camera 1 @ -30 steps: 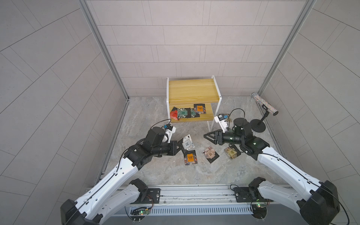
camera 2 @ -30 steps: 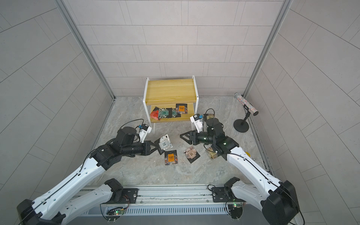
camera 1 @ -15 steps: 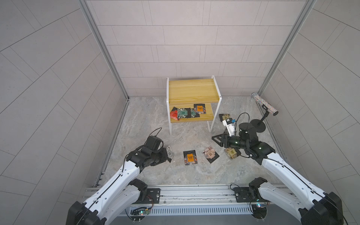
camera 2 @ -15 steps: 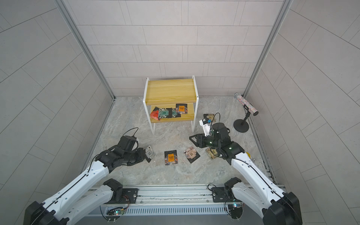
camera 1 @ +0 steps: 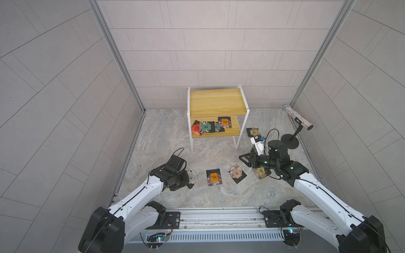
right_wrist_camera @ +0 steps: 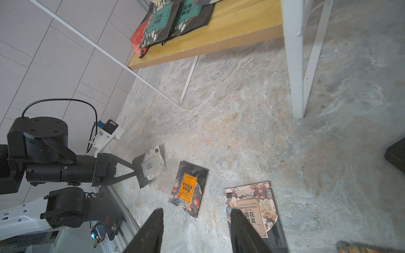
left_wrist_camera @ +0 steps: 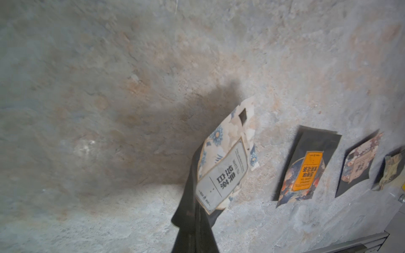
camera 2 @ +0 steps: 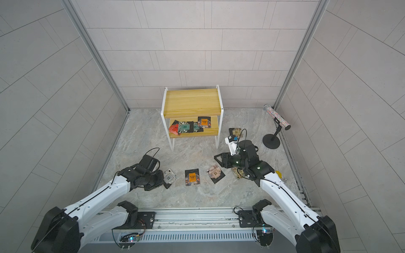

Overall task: Remove the tea bags from the shelf
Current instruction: Place the tea bag at the center of the board, then pick up the tea bag from the shelf.

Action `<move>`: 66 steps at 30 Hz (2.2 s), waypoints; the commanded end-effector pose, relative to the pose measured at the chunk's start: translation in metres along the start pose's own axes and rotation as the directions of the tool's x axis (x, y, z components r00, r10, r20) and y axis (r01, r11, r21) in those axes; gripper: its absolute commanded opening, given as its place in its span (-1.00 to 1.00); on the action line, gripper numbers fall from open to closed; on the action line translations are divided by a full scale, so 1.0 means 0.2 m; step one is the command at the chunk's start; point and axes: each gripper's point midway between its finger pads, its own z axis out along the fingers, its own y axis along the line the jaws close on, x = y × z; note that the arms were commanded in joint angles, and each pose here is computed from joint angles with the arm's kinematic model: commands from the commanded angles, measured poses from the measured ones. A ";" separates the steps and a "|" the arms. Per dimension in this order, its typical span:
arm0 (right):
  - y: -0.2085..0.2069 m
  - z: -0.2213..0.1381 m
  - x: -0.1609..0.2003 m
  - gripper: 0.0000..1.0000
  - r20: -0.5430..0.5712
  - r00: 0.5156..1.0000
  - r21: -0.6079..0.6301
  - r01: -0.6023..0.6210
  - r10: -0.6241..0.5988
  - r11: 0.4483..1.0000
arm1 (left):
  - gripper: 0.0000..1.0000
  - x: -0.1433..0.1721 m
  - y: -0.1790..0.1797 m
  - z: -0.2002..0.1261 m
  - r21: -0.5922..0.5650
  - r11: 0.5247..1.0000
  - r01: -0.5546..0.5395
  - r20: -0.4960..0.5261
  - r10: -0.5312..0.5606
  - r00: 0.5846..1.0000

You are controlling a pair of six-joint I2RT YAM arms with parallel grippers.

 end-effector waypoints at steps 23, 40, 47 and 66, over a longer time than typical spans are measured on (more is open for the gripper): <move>-0.08 -0.07 -0.13 0.33 0.105 0.994 0.057 -0.021 0.015 0.998 | 0.32 -0.17 -0.25 -0.37 0.121 0.982 -0.142 0.188 0.118 0.975; 0.14 -0.05 -0.24 0.57 0.136 0.929 0.040 0.343 -0.345 0.939 | 0.44 -0.33 -0.57 -0.52 0.222 0.909 -0.354 0.275 0.290 0.917; 0.32 0.06 -0.22 0.65 0.121 0.692 0.072 0.709 -0.712 0.702 | 0.51 -0.40 -0.62 -0.53 0.236 0.906 -0.351 0.325 0.266 0.907; 0.38 0.47 -0.42 0.76 0.097 0.264 0.096 0.957 -0.960 0.273 | 0.51 -0.43 -0.46 -0.56 0.195 0.942 -0.272 0.348 0.193 0.917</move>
